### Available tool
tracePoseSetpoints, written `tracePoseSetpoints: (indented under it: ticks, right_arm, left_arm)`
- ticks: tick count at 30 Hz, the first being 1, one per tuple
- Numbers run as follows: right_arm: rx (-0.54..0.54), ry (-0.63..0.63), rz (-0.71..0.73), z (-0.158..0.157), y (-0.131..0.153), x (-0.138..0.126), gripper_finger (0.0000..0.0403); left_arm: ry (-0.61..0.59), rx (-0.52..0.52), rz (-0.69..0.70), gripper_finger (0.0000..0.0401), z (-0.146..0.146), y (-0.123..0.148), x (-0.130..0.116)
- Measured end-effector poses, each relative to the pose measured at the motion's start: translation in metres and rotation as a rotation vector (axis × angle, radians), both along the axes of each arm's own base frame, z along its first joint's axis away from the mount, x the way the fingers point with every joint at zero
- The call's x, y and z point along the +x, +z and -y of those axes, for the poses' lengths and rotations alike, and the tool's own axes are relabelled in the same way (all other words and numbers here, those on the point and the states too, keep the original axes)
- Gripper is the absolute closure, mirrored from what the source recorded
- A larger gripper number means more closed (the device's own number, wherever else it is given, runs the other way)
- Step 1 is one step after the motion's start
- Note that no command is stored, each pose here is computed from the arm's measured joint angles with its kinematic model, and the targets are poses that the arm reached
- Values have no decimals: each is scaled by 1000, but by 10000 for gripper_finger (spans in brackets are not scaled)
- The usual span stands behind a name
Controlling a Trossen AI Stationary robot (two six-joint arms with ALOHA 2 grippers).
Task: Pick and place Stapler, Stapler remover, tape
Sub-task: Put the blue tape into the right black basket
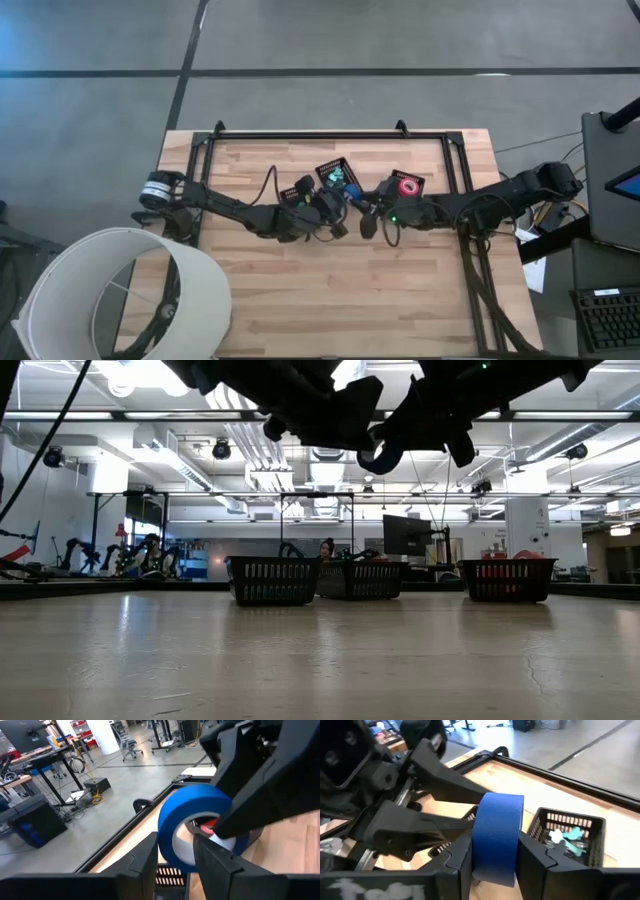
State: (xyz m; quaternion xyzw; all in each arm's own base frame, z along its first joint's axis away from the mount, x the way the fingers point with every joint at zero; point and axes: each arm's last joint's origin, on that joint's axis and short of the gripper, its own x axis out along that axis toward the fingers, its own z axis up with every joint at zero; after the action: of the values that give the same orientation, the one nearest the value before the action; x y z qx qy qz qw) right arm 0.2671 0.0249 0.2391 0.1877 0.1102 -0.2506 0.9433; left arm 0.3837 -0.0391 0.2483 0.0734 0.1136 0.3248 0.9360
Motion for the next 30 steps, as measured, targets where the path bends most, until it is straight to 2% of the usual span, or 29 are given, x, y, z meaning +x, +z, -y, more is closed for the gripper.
tracePoseSetpoints:
  ticks: [3, 8, 14, 19, 26, 30]
  right_arm:
    - [17, -52, -21, 2, -3, -3, 293]
    - [63, -171, -134, 9, -11, -16, 292]
    - [164, -273, -220, 15, -15, -36, 292]
    - [303, -326, -309, 15, -24, -50, 291]
    - [365, -440, -394, 17, -34, -61, 291]
    - [377, -458, -405, 17, -35, -64, 291]
  left_arm:
    - [-2, 1, -20, 270, 0, -2, 0]
    - [1, 3, -42, 264, 0, -4, -1]
    - [4, 15, -114, 263, -1, -10, -3]
    - [8, 18, -179, 263, -1, -16, -6]
    - [-16, -27, -199, 263, 0, -20, -7]
    - [-48, -38, -225, 263, 1, -23, -8]
